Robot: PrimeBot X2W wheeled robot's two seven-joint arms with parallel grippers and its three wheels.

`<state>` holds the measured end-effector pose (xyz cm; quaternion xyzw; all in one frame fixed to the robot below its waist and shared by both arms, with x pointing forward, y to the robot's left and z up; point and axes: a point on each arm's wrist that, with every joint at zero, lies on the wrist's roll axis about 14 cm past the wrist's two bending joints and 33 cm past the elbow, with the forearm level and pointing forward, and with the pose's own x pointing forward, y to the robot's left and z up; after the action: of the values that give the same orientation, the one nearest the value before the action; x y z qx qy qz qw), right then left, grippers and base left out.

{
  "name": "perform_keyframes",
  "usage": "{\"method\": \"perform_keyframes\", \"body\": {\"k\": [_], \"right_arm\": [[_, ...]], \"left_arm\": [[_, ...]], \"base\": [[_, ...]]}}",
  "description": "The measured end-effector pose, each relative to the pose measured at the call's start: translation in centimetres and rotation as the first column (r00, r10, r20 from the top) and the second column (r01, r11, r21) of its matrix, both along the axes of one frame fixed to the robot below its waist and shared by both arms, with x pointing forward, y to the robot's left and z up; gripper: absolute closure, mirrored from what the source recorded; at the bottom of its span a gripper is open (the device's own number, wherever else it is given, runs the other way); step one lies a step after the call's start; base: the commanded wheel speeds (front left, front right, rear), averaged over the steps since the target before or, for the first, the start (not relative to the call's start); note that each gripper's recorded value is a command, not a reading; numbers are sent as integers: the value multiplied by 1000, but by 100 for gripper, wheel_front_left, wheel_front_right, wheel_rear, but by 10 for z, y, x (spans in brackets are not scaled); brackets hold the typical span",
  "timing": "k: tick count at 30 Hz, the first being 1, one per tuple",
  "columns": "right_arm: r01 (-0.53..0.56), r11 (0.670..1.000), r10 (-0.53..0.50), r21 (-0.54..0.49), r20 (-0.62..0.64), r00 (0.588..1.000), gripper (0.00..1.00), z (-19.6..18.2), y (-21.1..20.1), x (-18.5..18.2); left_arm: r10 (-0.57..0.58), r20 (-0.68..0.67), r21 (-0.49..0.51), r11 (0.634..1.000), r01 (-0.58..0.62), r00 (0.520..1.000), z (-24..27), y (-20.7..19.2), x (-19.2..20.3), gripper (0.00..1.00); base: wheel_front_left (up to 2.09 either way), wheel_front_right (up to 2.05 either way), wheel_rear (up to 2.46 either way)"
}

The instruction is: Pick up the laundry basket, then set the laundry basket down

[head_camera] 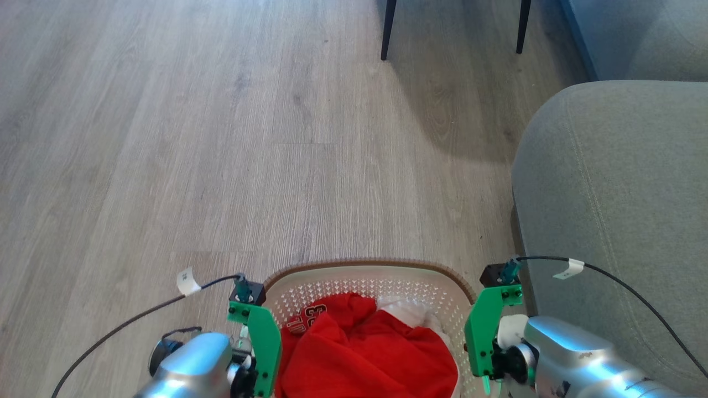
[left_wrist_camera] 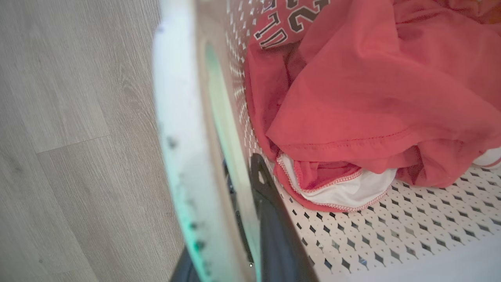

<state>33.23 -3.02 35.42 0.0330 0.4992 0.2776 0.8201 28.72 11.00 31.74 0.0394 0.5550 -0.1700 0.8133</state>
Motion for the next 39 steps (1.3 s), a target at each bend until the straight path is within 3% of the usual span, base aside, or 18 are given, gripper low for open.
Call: {"method": "perform_keyframes", "body": {"k": [39], "right_arm": [[-7,1000,7,-13,10,1000,100,0,-2,0]], "left_arm": [[-3,6,3,1000,3,1000,2,-3,1,100]], "base": [[0,0,0]]}}
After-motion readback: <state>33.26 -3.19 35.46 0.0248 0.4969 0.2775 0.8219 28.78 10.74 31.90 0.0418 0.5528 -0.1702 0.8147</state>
